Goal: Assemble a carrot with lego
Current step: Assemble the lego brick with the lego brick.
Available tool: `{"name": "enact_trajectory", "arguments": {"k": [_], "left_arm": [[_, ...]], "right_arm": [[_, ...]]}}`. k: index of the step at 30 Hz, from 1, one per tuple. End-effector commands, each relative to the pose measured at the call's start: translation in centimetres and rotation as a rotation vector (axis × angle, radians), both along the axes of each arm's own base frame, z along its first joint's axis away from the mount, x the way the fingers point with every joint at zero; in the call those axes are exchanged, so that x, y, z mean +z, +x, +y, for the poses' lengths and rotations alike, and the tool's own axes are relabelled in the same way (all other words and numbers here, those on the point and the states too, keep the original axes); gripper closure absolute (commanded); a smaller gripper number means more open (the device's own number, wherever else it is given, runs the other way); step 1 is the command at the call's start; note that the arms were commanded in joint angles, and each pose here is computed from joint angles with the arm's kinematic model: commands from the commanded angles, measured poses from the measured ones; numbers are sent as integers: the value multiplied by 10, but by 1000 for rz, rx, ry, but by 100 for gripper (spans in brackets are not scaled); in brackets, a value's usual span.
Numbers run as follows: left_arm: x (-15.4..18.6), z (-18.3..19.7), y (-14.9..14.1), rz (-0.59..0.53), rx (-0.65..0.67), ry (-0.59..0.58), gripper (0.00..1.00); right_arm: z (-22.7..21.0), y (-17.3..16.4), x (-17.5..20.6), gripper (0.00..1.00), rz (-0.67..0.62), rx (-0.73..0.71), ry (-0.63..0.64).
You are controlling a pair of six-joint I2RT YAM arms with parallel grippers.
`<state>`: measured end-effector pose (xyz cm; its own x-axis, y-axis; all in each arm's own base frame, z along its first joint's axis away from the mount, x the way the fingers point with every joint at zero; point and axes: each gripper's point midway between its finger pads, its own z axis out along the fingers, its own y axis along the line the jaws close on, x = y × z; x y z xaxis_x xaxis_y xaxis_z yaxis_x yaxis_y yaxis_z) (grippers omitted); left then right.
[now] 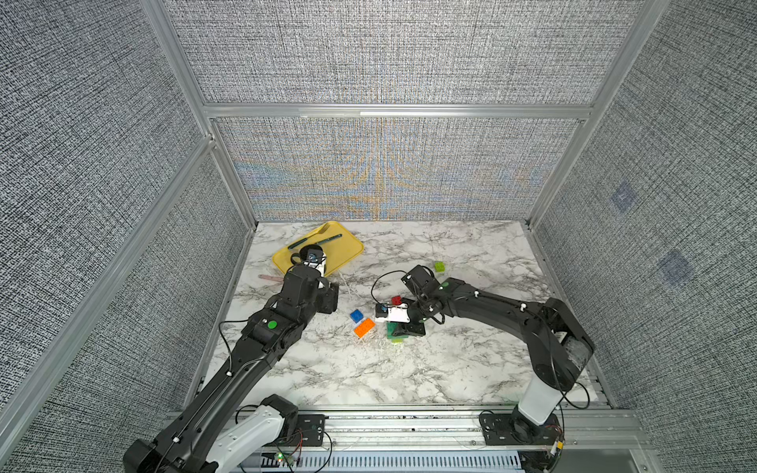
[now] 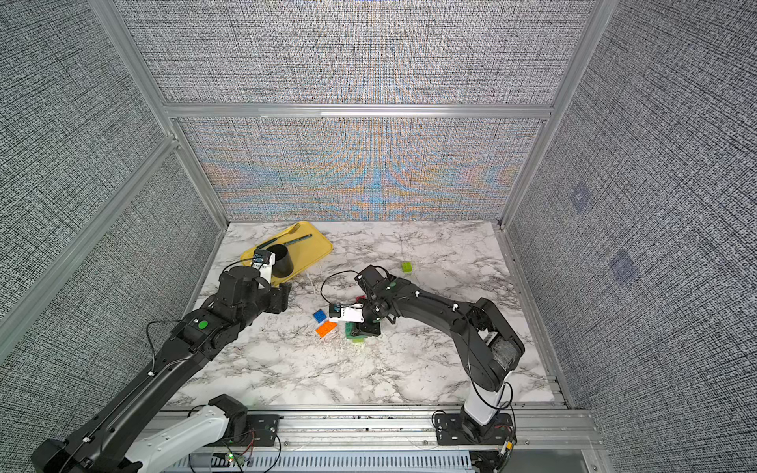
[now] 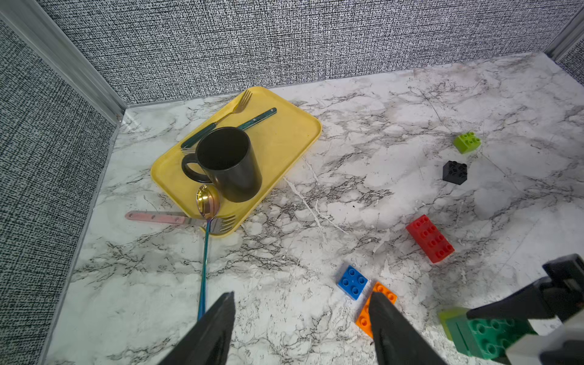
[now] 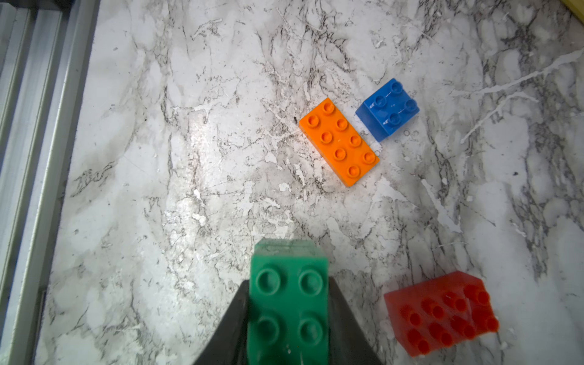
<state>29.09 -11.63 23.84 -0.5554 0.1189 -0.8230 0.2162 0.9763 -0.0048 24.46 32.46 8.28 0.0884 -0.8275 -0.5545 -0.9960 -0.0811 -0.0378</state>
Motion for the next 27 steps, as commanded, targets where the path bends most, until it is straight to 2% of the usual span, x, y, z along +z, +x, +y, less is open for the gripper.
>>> {"name": "enact_trajectory", "arguments": {"k": [1, 10, 27], "left_arm": [[5, -4, 4, -22, -13, -15, 30], [4, -5, 4, -19, -18, -18, 30], [5, -5, 4, -23, -14, -16, 30]], "right_arm": [[-3, -2, -2, 69, 5, -16, -16], [-6, -1, -6, 67, -15, -18, -27], [-28, -9, -47, 71, 40, -60, -144]]}}
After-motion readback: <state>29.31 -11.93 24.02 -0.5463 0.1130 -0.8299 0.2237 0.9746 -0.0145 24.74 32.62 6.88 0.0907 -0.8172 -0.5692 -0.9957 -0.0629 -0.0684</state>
